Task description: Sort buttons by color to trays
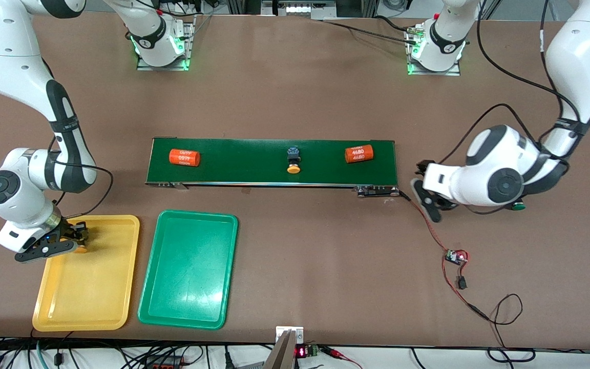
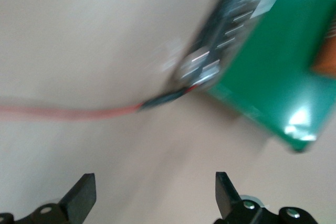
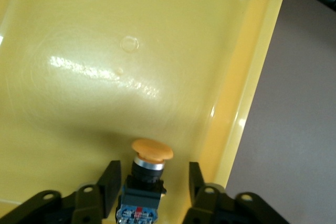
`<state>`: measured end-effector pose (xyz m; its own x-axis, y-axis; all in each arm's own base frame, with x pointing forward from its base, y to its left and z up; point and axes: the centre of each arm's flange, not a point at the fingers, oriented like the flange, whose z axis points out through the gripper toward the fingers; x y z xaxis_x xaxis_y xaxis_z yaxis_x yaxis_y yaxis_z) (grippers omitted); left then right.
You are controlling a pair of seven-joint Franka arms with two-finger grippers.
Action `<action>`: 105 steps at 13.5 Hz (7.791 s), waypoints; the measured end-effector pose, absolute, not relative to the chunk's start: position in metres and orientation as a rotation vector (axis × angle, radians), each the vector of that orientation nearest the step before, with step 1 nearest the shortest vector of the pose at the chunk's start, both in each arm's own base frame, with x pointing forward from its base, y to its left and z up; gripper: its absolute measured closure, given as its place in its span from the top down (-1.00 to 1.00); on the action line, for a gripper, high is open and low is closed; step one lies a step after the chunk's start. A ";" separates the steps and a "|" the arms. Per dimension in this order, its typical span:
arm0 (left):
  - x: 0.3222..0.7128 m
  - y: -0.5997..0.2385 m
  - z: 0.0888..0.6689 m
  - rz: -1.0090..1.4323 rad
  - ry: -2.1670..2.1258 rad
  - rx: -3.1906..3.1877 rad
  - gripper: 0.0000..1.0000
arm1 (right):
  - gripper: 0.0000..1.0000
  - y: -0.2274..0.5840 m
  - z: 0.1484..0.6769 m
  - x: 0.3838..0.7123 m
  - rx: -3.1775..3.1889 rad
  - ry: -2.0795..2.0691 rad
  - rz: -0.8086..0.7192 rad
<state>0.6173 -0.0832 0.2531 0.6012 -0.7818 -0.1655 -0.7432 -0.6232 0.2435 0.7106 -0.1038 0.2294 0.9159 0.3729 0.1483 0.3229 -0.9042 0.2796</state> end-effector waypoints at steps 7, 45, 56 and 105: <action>0.650 -0.001 0.269 -0.345 -0.247 3.206 1.00 | 1.00 -0.082 0.236 0.707 2.849 0.505 0.293; 0.544 -0.262 0.265 -0.596 0.041 3.079 0.15 | 1.00 0.371 0.318 0.487 3.206 -0.077 -0.078; 0.644 -0.098 0.329 -0.616 0.162 3.227 1.00 | 0.77 0.371 0.270 0.484 3.173 -0.054 -0.016; 0.602 -0.242 0.263 -0.737 -0.009 3.008 0.89 | 0.54 -0.052 0.191 0.711 2.936 0.350 0.279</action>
